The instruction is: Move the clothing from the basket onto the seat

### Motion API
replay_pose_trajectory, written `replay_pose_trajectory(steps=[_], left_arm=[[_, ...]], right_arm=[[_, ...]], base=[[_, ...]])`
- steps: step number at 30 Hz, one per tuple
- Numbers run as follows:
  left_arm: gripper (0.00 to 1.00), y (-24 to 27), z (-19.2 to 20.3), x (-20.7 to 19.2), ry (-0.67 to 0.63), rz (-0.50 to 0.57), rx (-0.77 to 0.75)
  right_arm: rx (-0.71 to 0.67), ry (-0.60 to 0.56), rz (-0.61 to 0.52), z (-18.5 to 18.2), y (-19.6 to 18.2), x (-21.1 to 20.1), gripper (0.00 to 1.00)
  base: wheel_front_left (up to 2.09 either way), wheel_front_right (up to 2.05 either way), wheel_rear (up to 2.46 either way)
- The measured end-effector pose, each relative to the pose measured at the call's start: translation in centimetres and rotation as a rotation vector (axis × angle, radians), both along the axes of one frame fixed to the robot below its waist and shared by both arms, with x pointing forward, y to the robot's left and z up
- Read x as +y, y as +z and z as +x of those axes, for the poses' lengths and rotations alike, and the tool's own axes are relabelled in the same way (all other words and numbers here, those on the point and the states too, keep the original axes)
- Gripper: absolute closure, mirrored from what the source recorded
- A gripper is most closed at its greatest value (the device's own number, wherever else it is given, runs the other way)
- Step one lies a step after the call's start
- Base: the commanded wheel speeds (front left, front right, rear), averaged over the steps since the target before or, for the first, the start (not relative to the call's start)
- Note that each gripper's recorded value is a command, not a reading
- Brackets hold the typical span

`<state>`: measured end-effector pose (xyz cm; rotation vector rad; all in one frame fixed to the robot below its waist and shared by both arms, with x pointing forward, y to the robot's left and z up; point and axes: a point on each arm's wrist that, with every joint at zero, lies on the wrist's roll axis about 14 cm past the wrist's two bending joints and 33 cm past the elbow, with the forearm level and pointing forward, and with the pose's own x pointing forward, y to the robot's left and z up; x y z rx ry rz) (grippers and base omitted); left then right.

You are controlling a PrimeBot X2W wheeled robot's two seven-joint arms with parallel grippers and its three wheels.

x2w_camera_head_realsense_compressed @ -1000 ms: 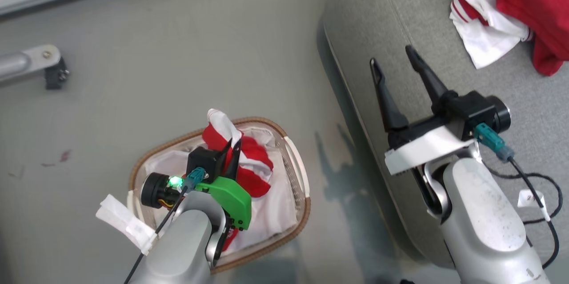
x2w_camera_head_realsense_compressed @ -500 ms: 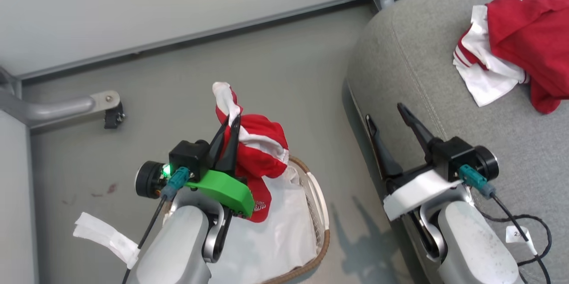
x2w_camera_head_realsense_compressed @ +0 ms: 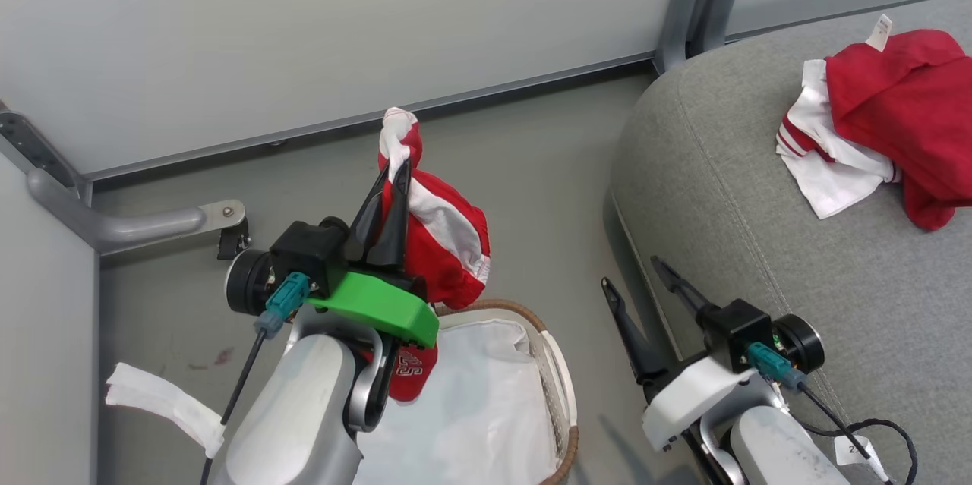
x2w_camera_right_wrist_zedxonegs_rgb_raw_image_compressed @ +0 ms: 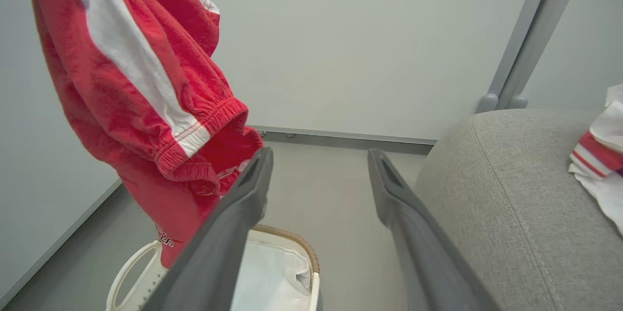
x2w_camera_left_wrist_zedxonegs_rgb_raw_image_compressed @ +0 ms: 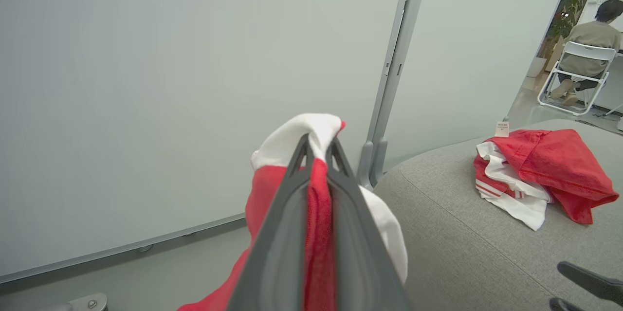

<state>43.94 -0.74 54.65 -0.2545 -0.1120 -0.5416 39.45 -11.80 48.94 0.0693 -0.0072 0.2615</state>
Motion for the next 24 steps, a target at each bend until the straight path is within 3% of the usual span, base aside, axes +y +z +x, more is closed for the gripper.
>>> replay_pose_trajectory(steps=[6, 15, 24], left_arm=[[1.00, 0.8, -0.7, 0.2, -0.001, -0.005, -0.016], [1.00, 0.7, -1.7, 0.2, -0.010, -0.004, -0.012], [1.00, 0.5, -2.8, -0.6, -0.047, 0.009, -0.007]], right_arm=[[0.004, 0.156, -0.072, -1.2, -0.6, 3.7, 0.00], [-0.107, 0.395, -0.153, 0.1, 2.4, 9.7, 0.00], [-0.031, 0.531, -0.254, 1.0, -0.1, 12.9, 0.00]], base=[[0.00, 0.00, 0.00], [0.00, 0.00, 0.00], [0.00, 0.00, 0.00]])
